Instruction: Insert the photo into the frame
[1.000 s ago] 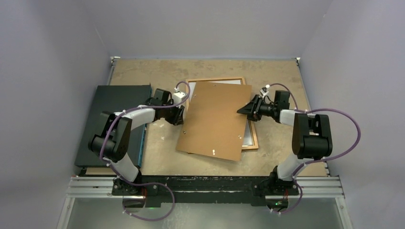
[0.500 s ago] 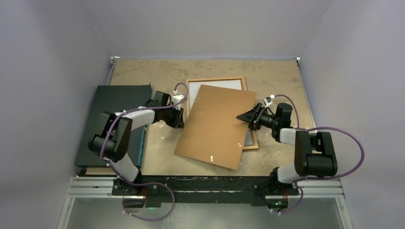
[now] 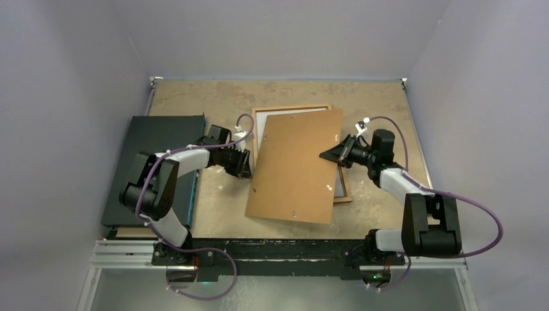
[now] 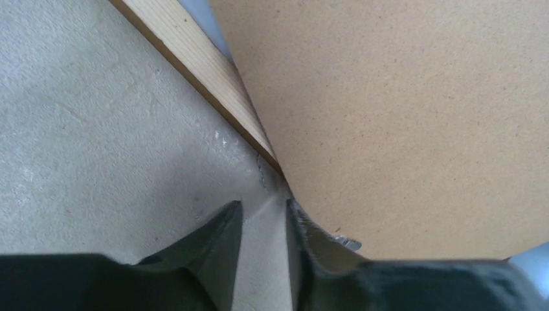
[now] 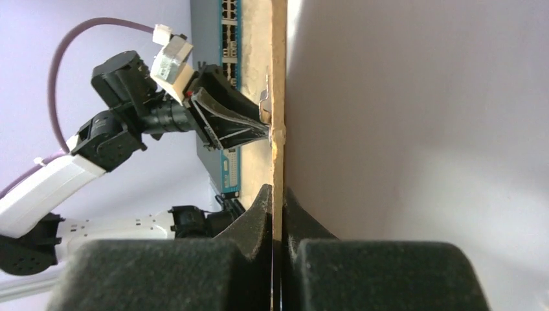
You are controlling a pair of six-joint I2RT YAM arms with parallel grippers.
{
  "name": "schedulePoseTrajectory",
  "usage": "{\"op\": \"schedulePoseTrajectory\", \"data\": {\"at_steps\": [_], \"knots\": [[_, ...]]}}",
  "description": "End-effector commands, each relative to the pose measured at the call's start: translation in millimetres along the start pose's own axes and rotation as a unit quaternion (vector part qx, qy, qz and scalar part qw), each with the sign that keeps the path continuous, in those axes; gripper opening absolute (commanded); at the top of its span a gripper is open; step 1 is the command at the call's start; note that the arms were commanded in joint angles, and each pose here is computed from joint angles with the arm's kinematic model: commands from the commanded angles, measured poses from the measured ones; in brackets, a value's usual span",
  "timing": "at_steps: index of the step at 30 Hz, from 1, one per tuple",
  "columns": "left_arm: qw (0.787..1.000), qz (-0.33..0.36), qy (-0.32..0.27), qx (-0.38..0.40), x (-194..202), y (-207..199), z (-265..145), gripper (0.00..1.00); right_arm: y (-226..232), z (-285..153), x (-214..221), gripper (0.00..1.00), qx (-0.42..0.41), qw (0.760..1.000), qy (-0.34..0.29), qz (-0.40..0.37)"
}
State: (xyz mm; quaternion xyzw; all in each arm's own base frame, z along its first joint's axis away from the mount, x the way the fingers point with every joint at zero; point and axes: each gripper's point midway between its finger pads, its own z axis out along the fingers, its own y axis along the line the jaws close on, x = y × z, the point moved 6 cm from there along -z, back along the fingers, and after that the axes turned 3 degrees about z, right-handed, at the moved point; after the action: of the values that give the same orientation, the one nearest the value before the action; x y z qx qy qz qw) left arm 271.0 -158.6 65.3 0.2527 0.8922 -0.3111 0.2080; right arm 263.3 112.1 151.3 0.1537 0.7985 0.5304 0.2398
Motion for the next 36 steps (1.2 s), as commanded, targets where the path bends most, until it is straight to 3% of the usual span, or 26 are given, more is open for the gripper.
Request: {"op": "schedulePoseTrajectory", "data": {"at_steps": [1, 4, 14, 36], "knots": [[0.999, 0.013, -0.037, 0.011, -25, -5, -19, 0.35, 30, -7, -37, 0.00, -0.025, 0.999, -0.004, -0.044], [0.998, 0.022, -0.057, -0.015, -36, 3, -27, 0.40, 46, -12, -54, 0.00, -0.051, 0.997, 0.024, -0.058], [0.996, 0.025, -0.068, -0.042, -51, 16, -22, 0.41, 93, -29, -97, 0.00, -0.126, 0.985, 0.038, -0.113], [0.996, 0.030, -0.071, -0.044, -47, 19, -18, 0.35, 43, -14, -108, 0.00, -0.075, 0.991, 0.041, -0.099]]}}
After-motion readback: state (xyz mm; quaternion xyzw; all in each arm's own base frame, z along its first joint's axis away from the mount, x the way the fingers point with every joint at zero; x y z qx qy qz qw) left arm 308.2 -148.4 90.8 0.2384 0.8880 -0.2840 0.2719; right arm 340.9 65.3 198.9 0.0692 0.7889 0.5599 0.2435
